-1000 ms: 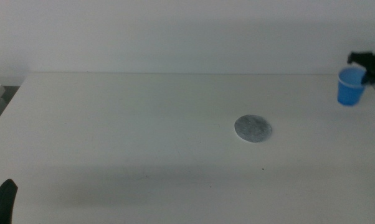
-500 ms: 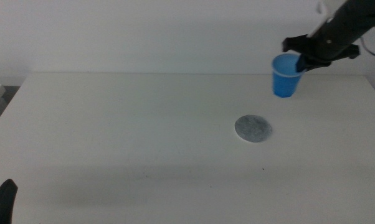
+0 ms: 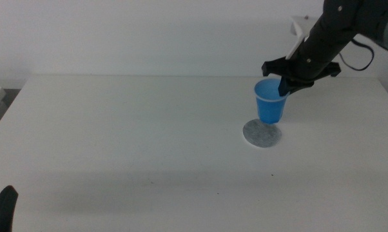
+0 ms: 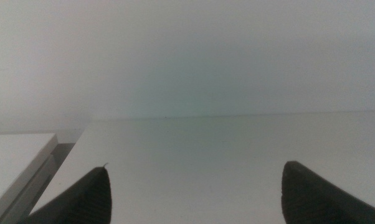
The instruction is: Place an empty cup on a cup mat.
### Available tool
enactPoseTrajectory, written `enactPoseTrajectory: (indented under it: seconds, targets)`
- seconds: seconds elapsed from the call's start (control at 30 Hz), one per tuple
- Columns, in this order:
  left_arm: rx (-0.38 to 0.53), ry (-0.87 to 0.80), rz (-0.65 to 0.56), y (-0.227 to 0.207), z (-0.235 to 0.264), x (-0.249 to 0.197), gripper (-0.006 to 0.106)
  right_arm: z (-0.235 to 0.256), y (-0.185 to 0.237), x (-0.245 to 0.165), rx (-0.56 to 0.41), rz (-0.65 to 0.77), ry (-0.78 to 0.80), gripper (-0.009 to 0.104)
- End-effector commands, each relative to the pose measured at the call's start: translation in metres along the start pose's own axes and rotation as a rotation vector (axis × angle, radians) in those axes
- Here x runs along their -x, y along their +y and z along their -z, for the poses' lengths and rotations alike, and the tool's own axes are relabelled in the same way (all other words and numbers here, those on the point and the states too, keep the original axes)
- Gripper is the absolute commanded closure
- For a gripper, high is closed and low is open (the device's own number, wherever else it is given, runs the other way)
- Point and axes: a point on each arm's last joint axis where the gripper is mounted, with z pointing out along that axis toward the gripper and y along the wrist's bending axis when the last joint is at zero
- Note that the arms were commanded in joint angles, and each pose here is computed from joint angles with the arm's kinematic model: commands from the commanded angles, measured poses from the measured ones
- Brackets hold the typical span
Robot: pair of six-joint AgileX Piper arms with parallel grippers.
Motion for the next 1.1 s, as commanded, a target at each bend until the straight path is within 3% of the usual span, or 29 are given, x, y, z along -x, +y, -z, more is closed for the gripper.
enactPoseTrajectory:
  seconds: [0.0,0.4,0.77,1.07]
  targets:
    - [-0.002,-0.017,0.005,0.000,0.000,0.001,0.007,-0.006,0.002,-0.001,0.009,0.007,0.019,0.096]
    - [-0.002,-0.017,0.005,0.000,0.000,0.001,0.007,-0.043,0.001,-0.005,0.019,-0.011,0.094,0.096]
    - [-0.002,-0.017,0.005,0.000,0.000,0.001,0.007,-0.049,-0.001,-0.001,0.005,0.006,0.051,0.096]
    - [-0.002,-0.017,0.005,0.000,0.000,0.001,0.007,-0.049,-0.001,-0.002,0.000,0.008,0.059,0.082]
